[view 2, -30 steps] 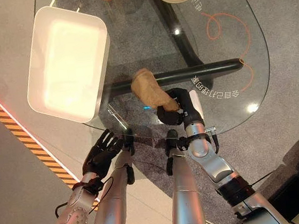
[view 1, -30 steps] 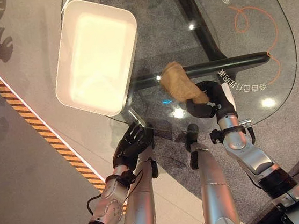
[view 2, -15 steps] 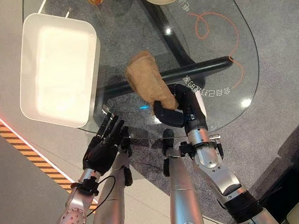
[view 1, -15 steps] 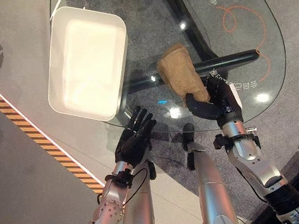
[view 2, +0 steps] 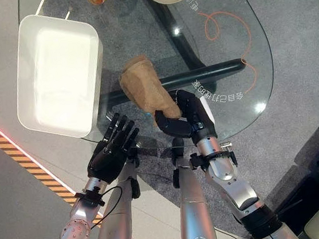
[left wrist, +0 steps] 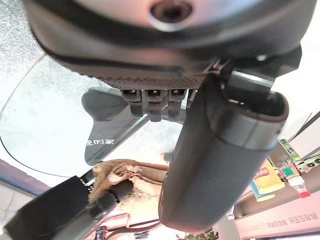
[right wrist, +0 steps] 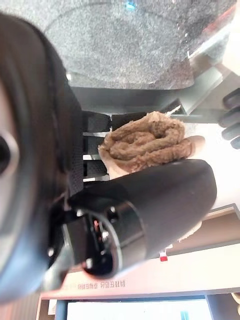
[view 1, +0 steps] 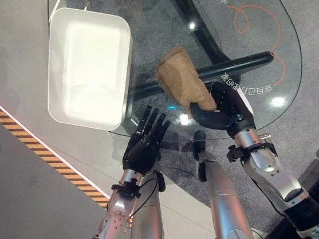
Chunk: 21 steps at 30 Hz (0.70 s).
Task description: Wipe the table with a cloth and put it in the basket.
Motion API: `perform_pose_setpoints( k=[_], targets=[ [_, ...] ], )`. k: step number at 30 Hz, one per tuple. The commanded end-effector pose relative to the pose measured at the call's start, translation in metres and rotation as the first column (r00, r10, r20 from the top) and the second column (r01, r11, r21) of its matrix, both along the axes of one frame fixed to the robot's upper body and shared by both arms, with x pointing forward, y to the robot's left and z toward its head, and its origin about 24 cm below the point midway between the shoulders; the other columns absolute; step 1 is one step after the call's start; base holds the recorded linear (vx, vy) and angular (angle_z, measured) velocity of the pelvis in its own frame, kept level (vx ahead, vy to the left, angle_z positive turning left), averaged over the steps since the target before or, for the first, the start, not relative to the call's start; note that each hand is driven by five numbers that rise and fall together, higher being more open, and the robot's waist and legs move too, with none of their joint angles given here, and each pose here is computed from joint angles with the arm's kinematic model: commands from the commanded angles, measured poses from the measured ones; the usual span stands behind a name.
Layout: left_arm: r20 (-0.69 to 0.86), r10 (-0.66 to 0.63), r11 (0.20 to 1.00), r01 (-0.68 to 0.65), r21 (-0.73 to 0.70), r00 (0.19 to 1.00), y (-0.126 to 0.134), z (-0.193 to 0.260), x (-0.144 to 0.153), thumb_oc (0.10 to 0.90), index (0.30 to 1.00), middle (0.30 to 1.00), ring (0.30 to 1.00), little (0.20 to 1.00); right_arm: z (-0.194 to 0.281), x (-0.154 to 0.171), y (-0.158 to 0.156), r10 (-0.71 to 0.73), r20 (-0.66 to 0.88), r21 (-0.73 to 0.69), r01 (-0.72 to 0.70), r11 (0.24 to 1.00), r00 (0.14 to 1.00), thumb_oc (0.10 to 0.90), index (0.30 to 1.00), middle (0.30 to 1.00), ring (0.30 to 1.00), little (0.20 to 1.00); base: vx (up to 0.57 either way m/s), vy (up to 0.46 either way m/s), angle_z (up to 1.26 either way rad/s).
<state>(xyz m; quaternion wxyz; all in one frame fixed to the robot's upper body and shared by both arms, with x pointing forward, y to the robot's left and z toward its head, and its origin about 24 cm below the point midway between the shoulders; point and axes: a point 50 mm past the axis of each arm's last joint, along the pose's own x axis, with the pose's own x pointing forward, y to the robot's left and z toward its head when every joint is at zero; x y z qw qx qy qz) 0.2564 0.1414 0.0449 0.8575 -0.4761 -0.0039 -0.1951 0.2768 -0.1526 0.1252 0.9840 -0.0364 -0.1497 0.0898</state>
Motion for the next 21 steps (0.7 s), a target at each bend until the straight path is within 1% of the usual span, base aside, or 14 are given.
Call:
perform_pose_setpoints(
  k=[1,5,9,15,21],
  targets=[
    [0.128,-0.028,0.998,0.035,-0.052,0.991,-0.004,0.028,-0.005,0.800,0.900,0.900,0.900,0.900,0.071,-0.030,0.026,0.231,0.377,0.060,-0.272,0.960,0.897,0.100,0.300,0.300,0.300,0.200,0.00,0.000,0.00],
    [0.163,-0.052,0.995,0.065,-0.071,0.985,-0.007,0.032,-0.005,0.800,0.900,0.900,0.900,0.900,0.069,-0.030,0.031,0.255,0.356,0.031,-0.284,0.958,0.899,0.100,0.300,0.300,0.300,0.200,0.00,0.000,0.00],
    [0.210,-0.068,0.993,0.086,-0.078,0.975,-0.007,0.040,-0.004,0.800,0.900,0.900,0.900,0.900,0.064,-0.029,0.031,0.265,0.321,0.039,-0.292,0.956,0.909,0.100,0.300,0.300,0.300,0.200,0.00,0.000,0.00],
    [0.254,-0.093,0.986,0.125,-0.112,0.963,-0.015,0.052,-0.005,0.800,0.900,0.900,0.900,0.900,0.061,-0.031,0.037,0.321,0.313,0.004,-0.339,0.941,0.894,0.100,0.300,0.300,0.300,0.200,0.00,0.000,0.00],
    [0.272,-0.103,0.988,0.131,-0.087,0.957,-0.019,0.060,-0.002,0.800,0.900,0.900,0.900,0.900,0.064,-0.032,0.046,0.379,0.295,-0.050,-0.382,0.923,0.877,0.100,0.300,0.300,0.300,0.200,0.00,0.000,0.00]
  ],
)
